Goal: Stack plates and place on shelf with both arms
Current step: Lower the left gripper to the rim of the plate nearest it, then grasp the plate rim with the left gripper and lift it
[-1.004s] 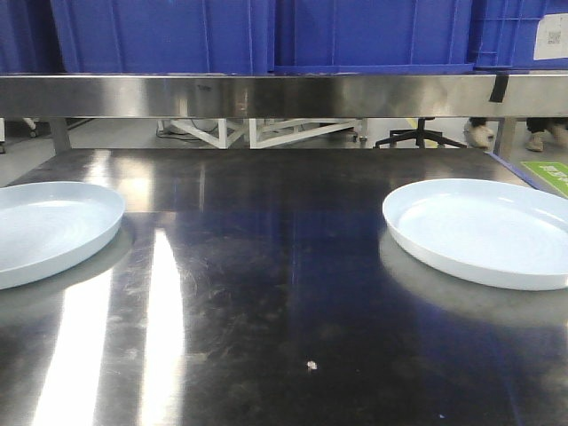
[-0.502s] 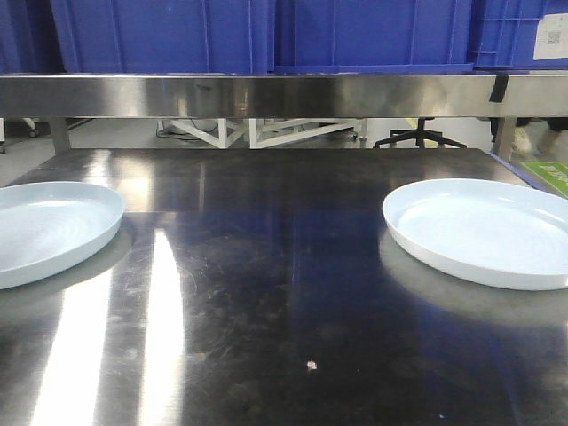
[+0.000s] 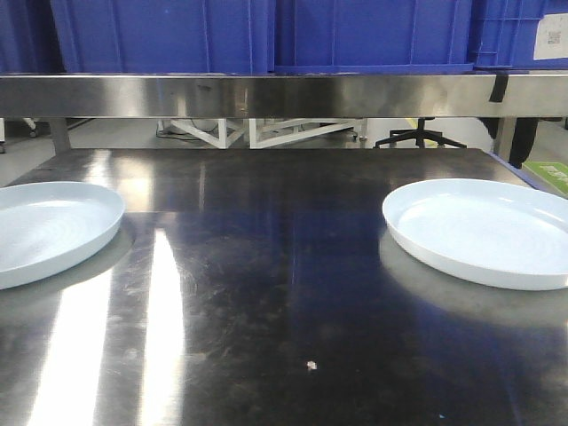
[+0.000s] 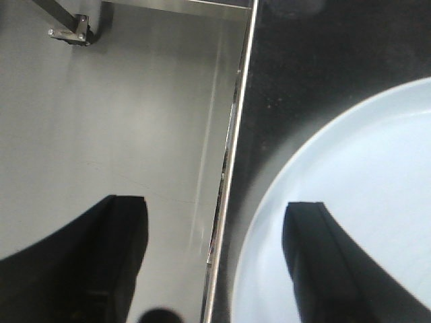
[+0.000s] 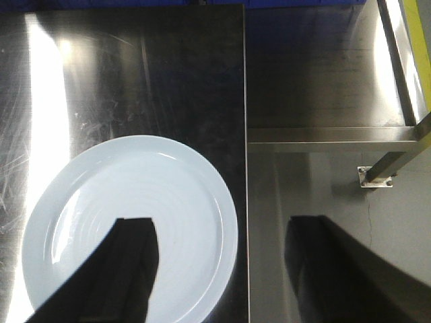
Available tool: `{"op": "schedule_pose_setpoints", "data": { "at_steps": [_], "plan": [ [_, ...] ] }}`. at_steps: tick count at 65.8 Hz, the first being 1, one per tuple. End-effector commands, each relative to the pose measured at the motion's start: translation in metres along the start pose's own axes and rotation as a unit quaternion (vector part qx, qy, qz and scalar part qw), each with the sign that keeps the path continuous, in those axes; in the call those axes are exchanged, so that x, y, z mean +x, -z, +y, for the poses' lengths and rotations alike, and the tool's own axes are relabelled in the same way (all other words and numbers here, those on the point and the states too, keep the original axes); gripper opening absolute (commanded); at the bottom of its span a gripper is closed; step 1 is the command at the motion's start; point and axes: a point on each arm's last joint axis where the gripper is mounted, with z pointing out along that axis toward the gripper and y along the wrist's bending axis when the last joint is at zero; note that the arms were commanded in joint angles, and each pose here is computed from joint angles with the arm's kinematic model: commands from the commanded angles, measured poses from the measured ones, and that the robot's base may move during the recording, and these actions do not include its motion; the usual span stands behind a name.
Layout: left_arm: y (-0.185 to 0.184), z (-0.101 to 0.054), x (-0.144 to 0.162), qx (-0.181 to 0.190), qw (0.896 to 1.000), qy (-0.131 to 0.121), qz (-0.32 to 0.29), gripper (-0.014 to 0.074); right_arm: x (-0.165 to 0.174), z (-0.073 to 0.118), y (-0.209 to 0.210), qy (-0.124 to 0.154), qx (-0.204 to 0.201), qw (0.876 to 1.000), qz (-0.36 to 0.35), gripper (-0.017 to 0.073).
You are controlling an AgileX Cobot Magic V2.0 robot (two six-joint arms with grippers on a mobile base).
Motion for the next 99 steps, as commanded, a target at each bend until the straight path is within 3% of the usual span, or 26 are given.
{"op": "schedule_pose_setpoints", "data": {
  "at_steps": [1, 33, 37, 40, 44, 45, 49, 68, 83, 99],
  "plan": [
    [0.014, 0.000, -0.012, 0.003, 0.999, 0.008, -0.046, 0.0477, -0.016, 0.001, 0.012, 0.006, -0.002, 0.998, -0.057, 0.0519],
    [0.005, -0.001, -0.011, 0.004, 0.999, 0.010, -0.032, 0.0456, -0.016, 0.001, 0.012, 0.006, -0.002, 0.998, -0.056, 0.0519],
    [0.005, -0.001, -0.011, 0.004, 0.999, 0.010, -0.032, 0.0389, -0.016, 0.001, 0.012, 0.006, -0.002, 0.998, -0.057, 0.0519],
    [0.005, -0.001, -0.011, 0.005, 0.999, 0.011, -0.032, 0.0284, -0.016, 0.001, 0.012, 0.006, -0.002, 0.998, -0.057, 0.0519],
    [0.005, -0.001, -0.011, 0.009, 0.999, 0.017, -0.032, 0.0071, -0.016, 0.001, 0.012, 0.006, -0.002, 0.998, -0.057, 0.0519],
    [0.005, -0.002, -0.011, 0.012, 0.999, 0.020, -0.031, 0.0064, -0.016, 0.001, 0.012, 0.006, -0.002, 0.998, -0.057, 0.0519],
    [0.006, -0.002, -0.012, 0.015, 0.999, 0.025, -0.031, 0.0120, -0.016, 0.001, 0.012, 0.006, -0.002, 0.998, -0.057, 0.0519],
    [0.046, -0.024, -0.026, 0.035, 0.997, 0.002, -0.075, 0.0099, -0.016, 0.001, 0.012, 0.006, -0.002, 0.998, -0.057, 0.0519],
    [0.098, -0.045, -0.034, 0.064, 0.986, -0.019, -0.151, 0.0099, -0.016, 0.001, 0.012, 0.006, -0.002, 0.998, -0.057, 0.0519],
    [0.120, -0.083, -0.029, 0.127, 0.976, -0.036, -0.173, 0.0099, -0.016, 0.001, 0.012, 0.006, -0.002, 0.998, -0.057, 0.0519]
  ]
}}
